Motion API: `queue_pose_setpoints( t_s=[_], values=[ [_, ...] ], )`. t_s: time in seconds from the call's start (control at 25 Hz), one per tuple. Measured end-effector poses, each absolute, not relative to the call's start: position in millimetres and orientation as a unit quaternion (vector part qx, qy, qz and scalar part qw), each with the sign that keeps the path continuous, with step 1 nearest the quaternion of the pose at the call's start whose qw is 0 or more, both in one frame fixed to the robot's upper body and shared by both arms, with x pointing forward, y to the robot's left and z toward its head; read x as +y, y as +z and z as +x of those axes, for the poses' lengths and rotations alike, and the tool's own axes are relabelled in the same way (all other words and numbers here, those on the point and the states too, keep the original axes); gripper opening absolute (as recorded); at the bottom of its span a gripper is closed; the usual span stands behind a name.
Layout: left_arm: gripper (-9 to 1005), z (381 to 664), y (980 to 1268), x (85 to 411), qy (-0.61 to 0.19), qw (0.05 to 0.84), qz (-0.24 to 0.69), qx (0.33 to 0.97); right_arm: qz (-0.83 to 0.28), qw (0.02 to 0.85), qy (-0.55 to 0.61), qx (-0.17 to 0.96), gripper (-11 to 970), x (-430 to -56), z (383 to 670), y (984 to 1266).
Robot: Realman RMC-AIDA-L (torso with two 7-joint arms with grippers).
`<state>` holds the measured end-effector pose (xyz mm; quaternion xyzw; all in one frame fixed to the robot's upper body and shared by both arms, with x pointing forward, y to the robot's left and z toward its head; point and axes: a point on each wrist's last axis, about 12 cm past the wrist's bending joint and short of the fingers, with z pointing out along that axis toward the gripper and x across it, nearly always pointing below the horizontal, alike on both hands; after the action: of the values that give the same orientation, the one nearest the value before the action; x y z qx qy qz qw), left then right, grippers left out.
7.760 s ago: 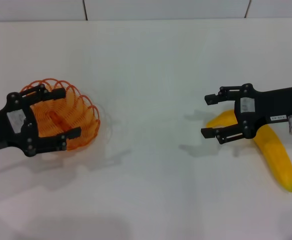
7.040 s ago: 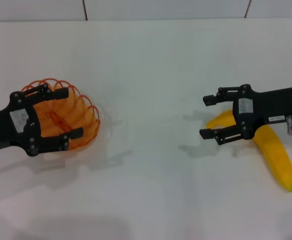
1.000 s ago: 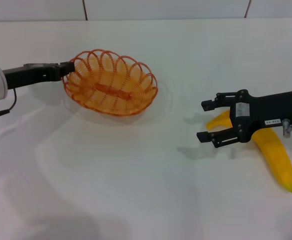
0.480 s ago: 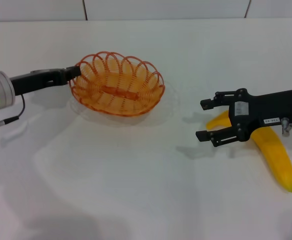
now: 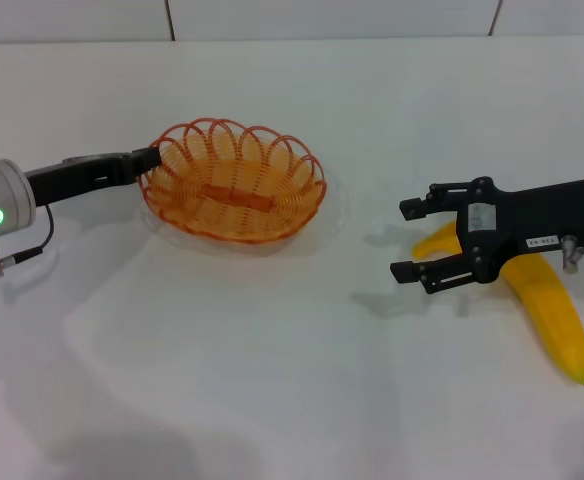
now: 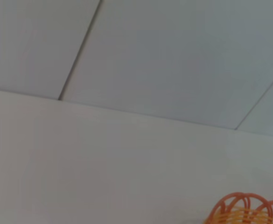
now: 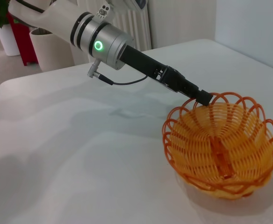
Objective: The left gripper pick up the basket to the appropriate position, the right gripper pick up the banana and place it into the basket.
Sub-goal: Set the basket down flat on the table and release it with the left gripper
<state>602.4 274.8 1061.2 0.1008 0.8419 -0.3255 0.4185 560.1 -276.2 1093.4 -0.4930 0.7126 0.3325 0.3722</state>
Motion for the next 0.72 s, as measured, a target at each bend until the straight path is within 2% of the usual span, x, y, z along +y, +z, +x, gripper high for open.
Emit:
queue_pose_setpoints(
  t_s=[0.72],
  values=[
    [78, 600.4, 1058.3, 271.6, -0.331, 0.414, 0.103, 0.841, -0.493, 0.372, 0.333, 0.713, 887, -276.2, 560.1, 1093.4]
  ],
)
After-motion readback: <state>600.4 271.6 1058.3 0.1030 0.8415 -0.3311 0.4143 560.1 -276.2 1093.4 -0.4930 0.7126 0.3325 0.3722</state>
